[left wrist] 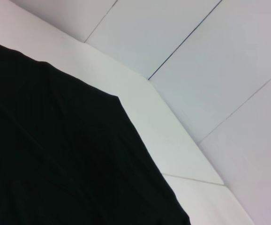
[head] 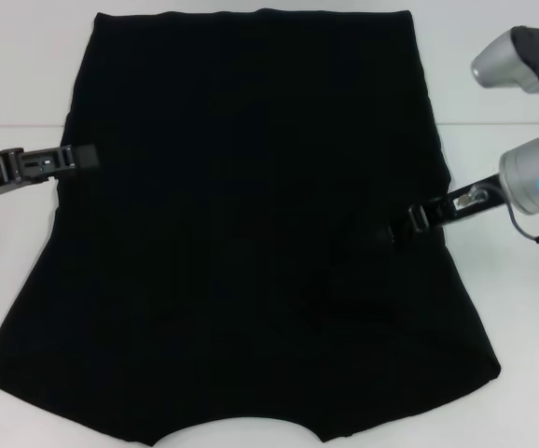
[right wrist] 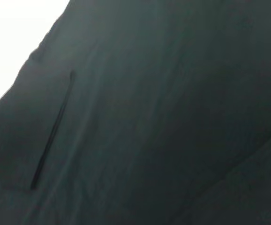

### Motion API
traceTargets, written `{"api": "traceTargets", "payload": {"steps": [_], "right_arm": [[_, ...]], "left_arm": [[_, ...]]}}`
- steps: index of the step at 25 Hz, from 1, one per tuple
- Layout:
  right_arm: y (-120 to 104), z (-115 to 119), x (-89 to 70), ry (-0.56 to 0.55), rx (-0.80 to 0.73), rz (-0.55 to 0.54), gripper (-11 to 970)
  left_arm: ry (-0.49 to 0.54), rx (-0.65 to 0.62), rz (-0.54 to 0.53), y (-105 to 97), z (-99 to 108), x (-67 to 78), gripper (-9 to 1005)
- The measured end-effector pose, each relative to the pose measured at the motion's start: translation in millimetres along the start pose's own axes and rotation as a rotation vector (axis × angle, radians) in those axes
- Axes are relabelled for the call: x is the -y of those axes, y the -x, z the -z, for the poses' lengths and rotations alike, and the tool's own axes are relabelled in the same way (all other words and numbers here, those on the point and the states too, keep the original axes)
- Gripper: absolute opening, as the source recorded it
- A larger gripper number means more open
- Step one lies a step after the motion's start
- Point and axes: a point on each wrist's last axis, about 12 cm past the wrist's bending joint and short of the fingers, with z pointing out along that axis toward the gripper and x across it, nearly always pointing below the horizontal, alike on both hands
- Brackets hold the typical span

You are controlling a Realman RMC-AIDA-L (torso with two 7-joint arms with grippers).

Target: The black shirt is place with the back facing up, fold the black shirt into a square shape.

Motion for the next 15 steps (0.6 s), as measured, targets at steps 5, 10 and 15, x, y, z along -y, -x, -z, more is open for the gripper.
{"api": "traceTargets", "payload": {"steps": [5, 10, 15], "right_arm": [[5, 17, 15.0, -0.002, 0.094, -0.130, 237], [4, 41, 33.4, 0.017, 0.168, -0.244, 427], [2, 55, 43.3, 0.035, 0.207, -0.289, 645]], "left_arm": [[-0.005, -0.055, 0.058, -2, 8, -2.0, 689], [0.089, -0.268, 0.215, -17, 37, -11.2, 688], [0.217, -0.349, 0.300, -34, 53, -22.6, 663]]}}
